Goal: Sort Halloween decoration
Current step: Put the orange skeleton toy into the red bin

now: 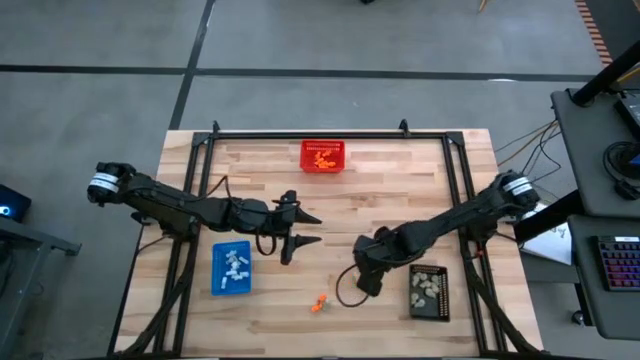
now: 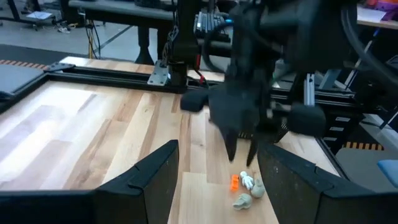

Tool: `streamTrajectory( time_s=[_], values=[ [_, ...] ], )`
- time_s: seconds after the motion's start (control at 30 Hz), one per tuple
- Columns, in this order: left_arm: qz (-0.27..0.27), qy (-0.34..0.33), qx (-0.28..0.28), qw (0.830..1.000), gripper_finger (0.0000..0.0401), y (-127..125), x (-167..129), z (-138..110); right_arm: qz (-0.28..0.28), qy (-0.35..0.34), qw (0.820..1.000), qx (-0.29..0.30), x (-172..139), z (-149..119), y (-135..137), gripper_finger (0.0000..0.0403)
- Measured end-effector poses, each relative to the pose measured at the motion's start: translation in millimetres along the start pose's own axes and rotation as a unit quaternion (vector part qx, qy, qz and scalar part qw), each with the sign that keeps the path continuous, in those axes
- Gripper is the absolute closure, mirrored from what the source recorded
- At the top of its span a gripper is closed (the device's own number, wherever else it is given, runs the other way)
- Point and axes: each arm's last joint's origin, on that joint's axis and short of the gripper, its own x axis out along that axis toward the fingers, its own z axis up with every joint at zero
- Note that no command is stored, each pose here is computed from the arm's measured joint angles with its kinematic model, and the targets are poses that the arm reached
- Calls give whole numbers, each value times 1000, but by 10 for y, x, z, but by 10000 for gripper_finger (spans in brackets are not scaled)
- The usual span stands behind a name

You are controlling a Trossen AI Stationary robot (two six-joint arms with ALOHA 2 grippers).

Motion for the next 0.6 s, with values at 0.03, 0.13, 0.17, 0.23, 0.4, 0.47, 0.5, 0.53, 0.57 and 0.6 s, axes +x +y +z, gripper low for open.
streamTrajectory(
  time_s=[0.03,0.13,0.17,0.23,0.4,0.47,0.5,0.53,0.57,0.6],
  values=[
    [0,0,0,1000,200,1,-24,17,-1,2,1000,-4,35,30,32,294],
    [1,4,1,1000,200,5,-88,50,-3,3,1000,-6,113,124,116,294],
    [1,3,1,1000,200,5,-105,63,-8,7,1000,-5,140,153,139,294],
    [1,6,0,1000,200,7,-122,68,-22,19,1000,-5,191,192,177,296],
    [3,15,-9,1000,200,9,-115,46,-55,48,997,-4,311,263,251,298],
    [4,25,-7,1000,200,13,-110,23,-61,53,997,-4,363,289,279,298],
    [5,28,-7,1000,200,13,-110,17,-61,53,997,-4,380,301,293,298],
    [5,28,-7,1000,200,13,-110,17,-62,54,997,-4,396,306,298,298],
    [5,27,-7,1000,200,13,-111,19,-65,56,996,-1,419,311,303,298],
    [5,27,-7,1000,200,13,-112,21,-64,55,996,2,420,318,311,298]
  ],
)
